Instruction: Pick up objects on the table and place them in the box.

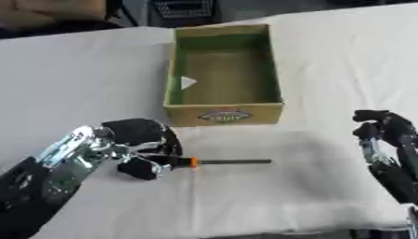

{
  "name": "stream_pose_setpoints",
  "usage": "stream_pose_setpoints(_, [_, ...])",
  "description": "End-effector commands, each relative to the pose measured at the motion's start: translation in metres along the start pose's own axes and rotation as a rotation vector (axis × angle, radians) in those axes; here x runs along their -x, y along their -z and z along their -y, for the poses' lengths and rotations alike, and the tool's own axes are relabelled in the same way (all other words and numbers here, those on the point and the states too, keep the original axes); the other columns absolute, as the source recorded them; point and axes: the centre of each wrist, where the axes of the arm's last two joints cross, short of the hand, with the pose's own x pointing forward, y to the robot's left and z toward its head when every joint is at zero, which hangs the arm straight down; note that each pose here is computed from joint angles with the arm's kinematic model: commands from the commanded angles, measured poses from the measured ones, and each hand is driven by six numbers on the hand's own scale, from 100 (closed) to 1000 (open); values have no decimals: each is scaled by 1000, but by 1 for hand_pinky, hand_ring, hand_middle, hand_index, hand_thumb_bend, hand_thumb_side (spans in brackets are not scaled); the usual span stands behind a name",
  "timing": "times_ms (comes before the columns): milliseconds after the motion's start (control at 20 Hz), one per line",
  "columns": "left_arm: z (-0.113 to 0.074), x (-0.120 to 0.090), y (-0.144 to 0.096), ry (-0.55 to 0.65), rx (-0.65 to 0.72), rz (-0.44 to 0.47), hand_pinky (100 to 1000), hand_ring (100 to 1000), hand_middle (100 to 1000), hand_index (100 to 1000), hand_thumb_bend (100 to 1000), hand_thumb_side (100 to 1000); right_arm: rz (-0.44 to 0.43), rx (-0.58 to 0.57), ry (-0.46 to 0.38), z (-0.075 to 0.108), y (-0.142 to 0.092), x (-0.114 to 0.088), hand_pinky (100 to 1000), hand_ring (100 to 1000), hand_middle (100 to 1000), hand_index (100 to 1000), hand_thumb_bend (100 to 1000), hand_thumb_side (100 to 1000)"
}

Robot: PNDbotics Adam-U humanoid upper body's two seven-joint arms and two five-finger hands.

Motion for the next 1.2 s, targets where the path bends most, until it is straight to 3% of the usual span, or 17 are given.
stream_pose_setpoints(50, [-1, 7, -6, 14, 24, -20, 620, 600, 615, 801, 462, 621, 19, 6, -22, 7, 4, -4, 503, 595, 677, 793, 104, 787])
stream_pose_setpoints(1200, [-5, 3, -7, 58, 24, -6, 632, 611, 622, 800, 471, 608, 14, 8, -27, 7, 2, -3, 503, 595, 678, 792, 106, 788])
